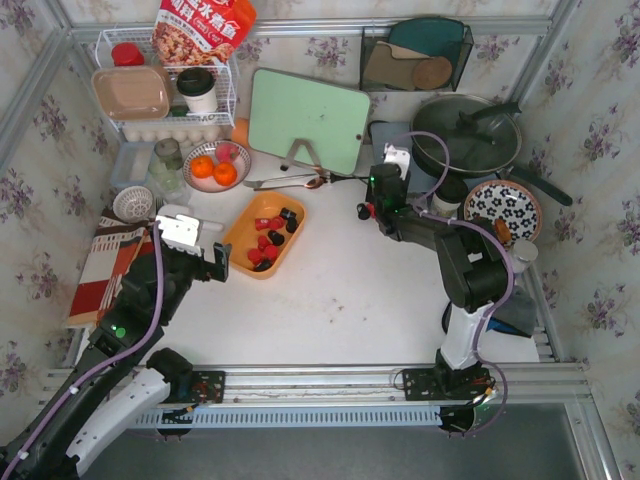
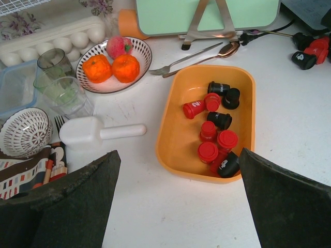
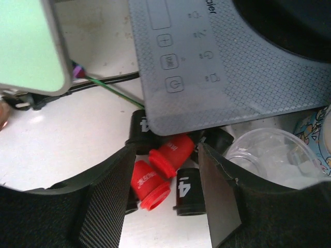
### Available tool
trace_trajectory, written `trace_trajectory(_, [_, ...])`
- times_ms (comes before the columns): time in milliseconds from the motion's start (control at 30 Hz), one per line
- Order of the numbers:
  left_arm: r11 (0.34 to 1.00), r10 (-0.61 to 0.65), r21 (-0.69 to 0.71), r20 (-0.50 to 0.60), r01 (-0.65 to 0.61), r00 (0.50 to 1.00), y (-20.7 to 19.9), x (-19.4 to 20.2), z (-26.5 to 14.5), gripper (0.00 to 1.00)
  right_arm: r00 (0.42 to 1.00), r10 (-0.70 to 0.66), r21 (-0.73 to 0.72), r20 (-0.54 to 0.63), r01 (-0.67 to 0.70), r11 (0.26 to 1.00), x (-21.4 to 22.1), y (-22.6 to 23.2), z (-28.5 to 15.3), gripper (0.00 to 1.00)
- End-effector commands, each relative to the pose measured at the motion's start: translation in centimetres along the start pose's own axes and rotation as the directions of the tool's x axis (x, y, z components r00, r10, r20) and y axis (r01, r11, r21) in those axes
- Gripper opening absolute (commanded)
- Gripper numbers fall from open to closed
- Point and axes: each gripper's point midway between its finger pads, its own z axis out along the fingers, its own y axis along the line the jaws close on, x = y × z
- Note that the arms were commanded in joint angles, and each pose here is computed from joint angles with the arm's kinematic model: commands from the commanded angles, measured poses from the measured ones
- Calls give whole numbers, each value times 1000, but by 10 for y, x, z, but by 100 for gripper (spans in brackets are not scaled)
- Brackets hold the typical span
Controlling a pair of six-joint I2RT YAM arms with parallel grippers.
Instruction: Mix the coffee capsules in the storage basket
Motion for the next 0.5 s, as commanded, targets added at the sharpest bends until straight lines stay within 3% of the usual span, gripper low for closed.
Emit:
trace_trajectory(0, [1000, 0, -11, 36, 0, 999, 2, -9, 2, 99, 1000, 28, 6, 8, -28, 1000, -3, -5, 11, 59])
trace_trajectory(467, [1000, 2, -7, 30, -1, 1000, 1, -8, 3, 99, 984, 114, 127, -137, -97, 987, 35, -40, 7, 58])
